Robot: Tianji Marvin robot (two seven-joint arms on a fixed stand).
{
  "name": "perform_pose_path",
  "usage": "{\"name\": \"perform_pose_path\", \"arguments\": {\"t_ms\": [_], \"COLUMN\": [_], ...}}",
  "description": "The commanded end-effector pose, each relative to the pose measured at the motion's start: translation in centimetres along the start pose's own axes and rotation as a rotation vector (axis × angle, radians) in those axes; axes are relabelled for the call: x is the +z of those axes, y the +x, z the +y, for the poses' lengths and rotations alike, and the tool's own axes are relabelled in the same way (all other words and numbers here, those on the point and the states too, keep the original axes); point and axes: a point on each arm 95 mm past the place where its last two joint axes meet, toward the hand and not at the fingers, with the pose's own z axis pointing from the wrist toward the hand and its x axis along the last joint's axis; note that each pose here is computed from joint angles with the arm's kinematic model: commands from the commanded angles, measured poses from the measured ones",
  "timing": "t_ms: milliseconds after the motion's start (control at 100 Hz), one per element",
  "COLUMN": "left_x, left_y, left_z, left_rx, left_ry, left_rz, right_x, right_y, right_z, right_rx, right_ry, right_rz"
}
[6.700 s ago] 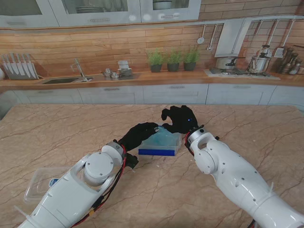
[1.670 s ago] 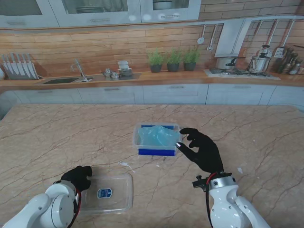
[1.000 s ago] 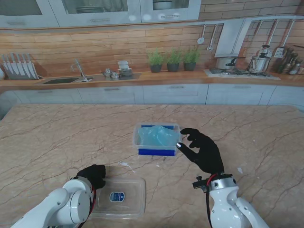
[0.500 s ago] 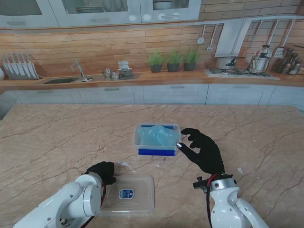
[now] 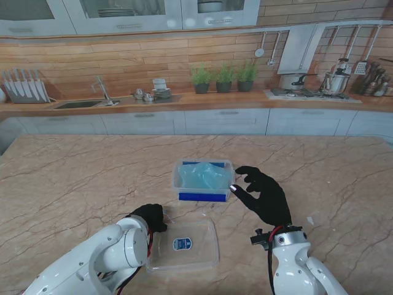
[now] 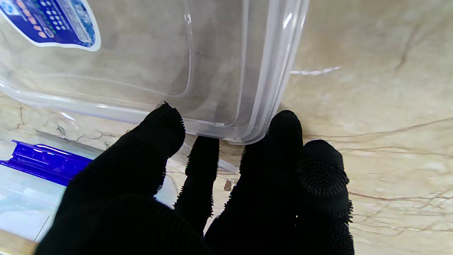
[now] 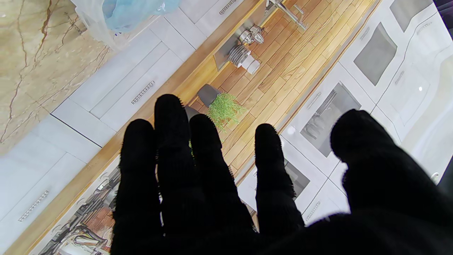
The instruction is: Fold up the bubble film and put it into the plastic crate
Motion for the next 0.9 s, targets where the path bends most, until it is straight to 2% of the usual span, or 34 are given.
{"name": "perform_pose_path", "arguments": {"t_ms": [0,300,890], "left_x": [0.3,1.1,2.3], "left_y": [0.1,1.4,3.9], "left_z": [1.6,1.7,0.9], "left_rx": [0.006,-0.016,-0.061], "left_ry": [-0.047,-0.074,-0.071], "left_rz": [-0.013,-0.009,0.019], "right_x": [-0.2,-0.2,-0.2], "right_y": [0.3,0.3,0.0], "right_z": [0.0,0.0,0.0], "right_rx": [0.014,0.021,0.028], "right_ry": [-0.006,-0.009,-0.007], "right_rz": [0.001,-0.006,-0.017]}}
